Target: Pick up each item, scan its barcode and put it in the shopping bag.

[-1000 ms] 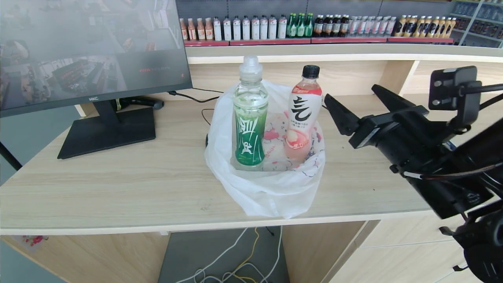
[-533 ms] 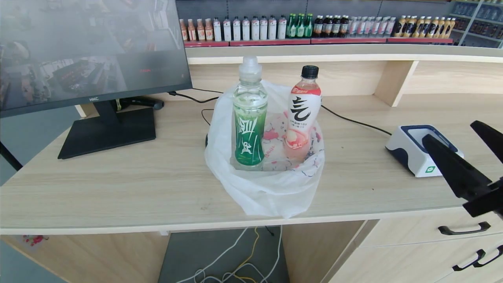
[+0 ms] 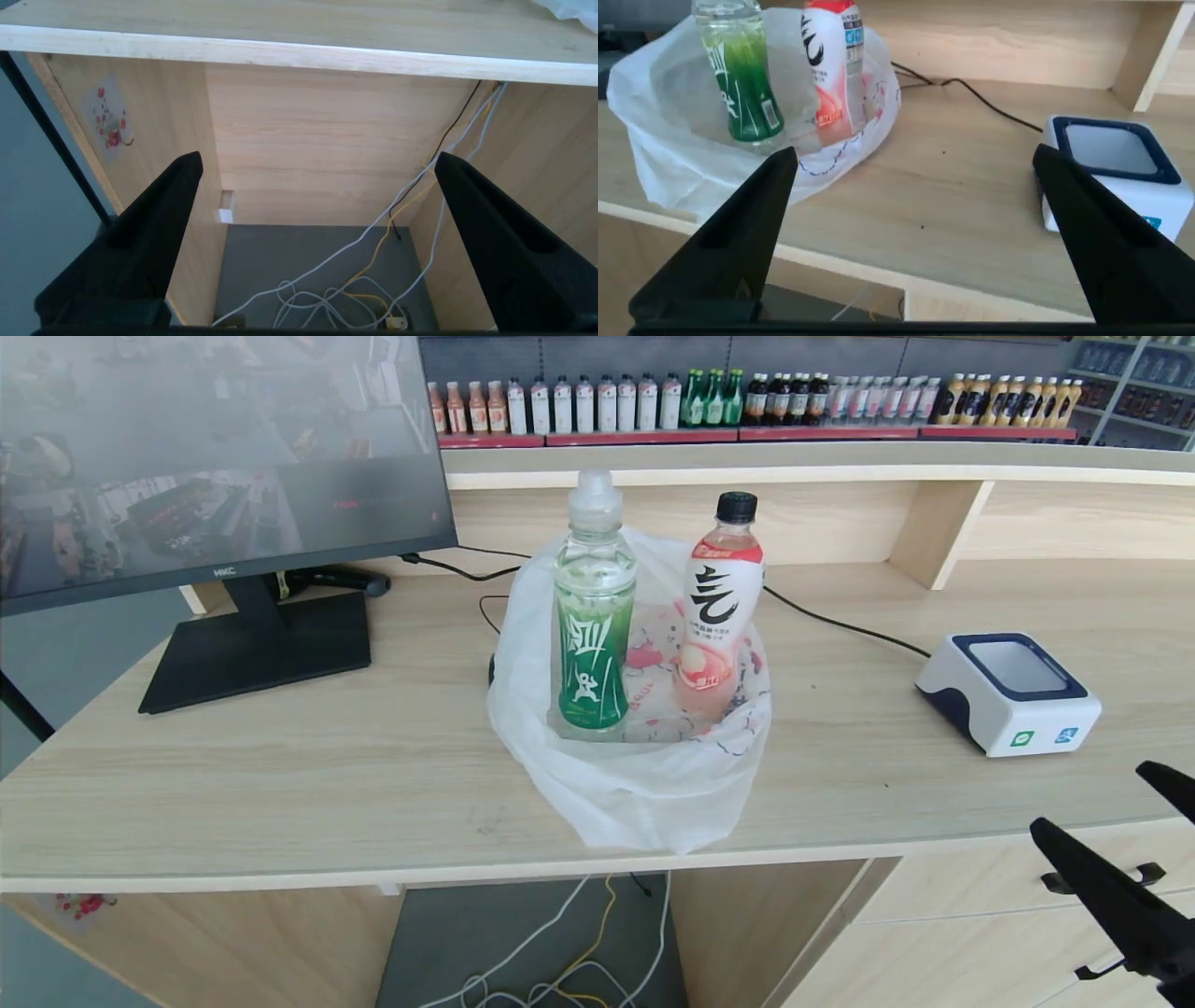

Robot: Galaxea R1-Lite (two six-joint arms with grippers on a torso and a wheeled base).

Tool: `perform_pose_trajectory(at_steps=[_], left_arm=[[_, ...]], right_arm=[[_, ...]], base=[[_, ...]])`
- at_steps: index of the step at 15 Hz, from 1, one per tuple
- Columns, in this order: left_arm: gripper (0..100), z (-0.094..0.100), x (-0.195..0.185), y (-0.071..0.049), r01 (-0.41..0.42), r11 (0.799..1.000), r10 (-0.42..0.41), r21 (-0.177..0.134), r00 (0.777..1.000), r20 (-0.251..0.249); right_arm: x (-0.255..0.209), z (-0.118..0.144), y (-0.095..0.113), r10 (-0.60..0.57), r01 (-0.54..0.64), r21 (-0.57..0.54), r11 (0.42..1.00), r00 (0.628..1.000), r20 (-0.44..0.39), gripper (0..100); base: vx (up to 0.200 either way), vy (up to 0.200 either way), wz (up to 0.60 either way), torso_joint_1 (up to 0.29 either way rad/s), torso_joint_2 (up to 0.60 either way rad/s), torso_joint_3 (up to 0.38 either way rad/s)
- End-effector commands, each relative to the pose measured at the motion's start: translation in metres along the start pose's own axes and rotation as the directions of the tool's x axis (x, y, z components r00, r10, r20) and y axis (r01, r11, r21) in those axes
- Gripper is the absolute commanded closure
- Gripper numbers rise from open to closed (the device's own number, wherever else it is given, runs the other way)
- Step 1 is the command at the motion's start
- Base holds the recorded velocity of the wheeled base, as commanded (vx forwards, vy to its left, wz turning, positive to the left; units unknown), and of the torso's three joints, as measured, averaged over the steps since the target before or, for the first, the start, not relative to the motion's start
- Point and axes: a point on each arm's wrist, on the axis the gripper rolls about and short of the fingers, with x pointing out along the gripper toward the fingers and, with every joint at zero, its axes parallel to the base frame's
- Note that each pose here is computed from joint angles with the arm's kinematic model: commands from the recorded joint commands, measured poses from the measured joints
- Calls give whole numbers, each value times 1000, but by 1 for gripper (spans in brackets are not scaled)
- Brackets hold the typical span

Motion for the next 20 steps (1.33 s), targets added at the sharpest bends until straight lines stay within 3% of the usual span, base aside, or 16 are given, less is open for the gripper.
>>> perform_pose_trajectory(at_steps=[1,3,7,9,11,13,15,18,20], left_arm=[[0,0,0,0,0,1000,0,0,1000,0],[0,0,0,0,-2,1000,2,-3,1000,0],[0,0,0,0,-2,1000,2,-3,1000,0],[0,0,0,0,-2,1000,2,-1,1000,0],[0,0,0,0,0,1000,0,-3,1000,0],[0,0,0,0,0,1000,0,-4,1000,0],[0,0,0,0,-2,1000,2,-3,1000,0],[0,0,0,0,-2,1000,2,-4,1000,0],[0,0,0,0,0,1000,0,-6,1000,0]], right_arm=[[-60,-21,-5,75,-83,-54,995,989,-131,0],[-101,-55,-9,100,-133,-108,985,957,-273,0],[-112,-61,-9,43,-77,-101,992,950,-310,0],[-109,-61,-8,-37,-4,-117,993,936,-350,0],[-106,-61,-7,-243,202,-142,969,881,-405,0],[-111,-61,-4,-328,302,-129,945,881,-341,0],[-120,-61,-2,-347,327,-120,937,905,-246,0],[-121,-60,-1,-335,328,-68,942,916,-222,0],[-123,-68,1,-375,374,-43,926,904,-206,0]], base=[[0,0,0,0,0,0],[0,0,0,0,0,0],[0,0,0,0,0,0],[0,0,0,0,0,0],[0,0,0,0,0,0],[0,0,0,0,0,0],[0,0,0,0,0,0],[0,0,0,0,0,0],[0,0,0,0,0,0]])
